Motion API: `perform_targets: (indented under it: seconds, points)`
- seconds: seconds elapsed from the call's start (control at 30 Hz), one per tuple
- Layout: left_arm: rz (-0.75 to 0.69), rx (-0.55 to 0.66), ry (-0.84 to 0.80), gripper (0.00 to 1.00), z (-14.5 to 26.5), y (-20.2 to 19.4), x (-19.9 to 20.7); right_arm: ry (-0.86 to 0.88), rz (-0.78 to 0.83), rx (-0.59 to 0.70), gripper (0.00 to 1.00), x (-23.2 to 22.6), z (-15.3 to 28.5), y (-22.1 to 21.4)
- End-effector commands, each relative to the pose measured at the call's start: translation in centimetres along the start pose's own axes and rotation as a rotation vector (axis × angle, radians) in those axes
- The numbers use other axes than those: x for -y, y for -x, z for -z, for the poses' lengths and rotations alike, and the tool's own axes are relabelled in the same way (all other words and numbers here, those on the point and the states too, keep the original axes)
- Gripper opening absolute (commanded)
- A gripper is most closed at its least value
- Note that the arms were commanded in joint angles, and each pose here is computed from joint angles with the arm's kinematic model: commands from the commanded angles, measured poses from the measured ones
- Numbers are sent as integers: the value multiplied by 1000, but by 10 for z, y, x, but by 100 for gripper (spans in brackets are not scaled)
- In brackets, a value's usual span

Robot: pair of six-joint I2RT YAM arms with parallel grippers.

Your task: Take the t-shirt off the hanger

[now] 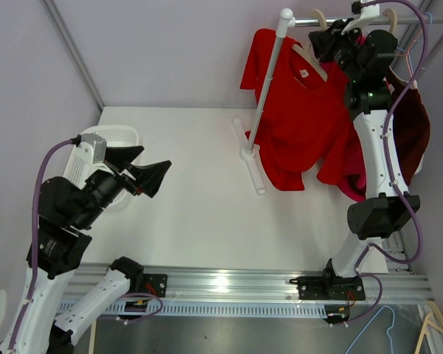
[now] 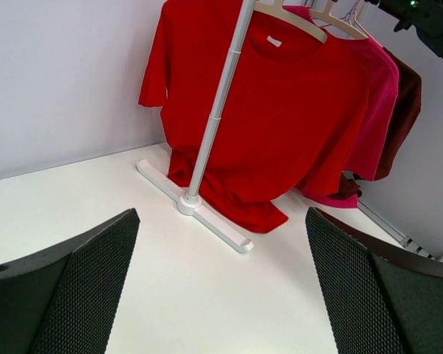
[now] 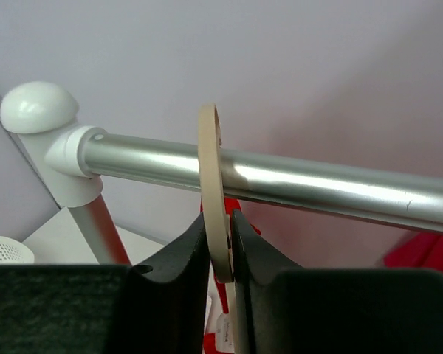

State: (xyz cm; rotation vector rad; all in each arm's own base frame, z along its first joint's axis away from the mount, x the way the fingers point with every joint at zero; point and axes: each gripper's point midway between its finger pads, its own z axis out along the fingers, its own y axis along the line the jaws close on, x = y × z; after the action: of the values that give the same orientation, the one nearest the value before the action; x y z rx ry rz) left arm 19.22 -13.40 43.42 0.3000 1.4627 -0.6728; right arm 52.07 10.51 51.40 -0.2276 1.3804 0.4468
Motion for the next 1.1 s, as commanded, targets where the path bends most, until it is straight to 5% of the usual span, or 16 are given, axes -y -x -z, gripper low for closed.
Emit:
perform_targets:
  seconds: [0.0,0.3,0.6,0.63,0.67,0.73,0.9,1.07]
  points:
    - [-26,7,11,100,-4,1,-3,76,63,103,20,-14,3,31]
    - [-27,4,7,100,-6,0,-3,121,102,169,0,-28,13,56]
    - [-20,-9,3,100,-8,-3,-3,116,102,150,0,-28,16,53]
    - [-21,-7,3,100,-8,-3,-3,117,100,146,2,-28,16,52]
    - [-20,-10,4,100,-9,-4,-3,105,97,141,28,-26,16,50]
    - [-20,-11,1,100,-9,-4,-3,91,96,140,44,-23,15,49]
    - [-19,-11,1,99,-8,-4,-3,82,106,129,46,-20,14,43]
    - [-19,-8,2,100,-8,-3,-3,71,111,107,37,-16,14,32]
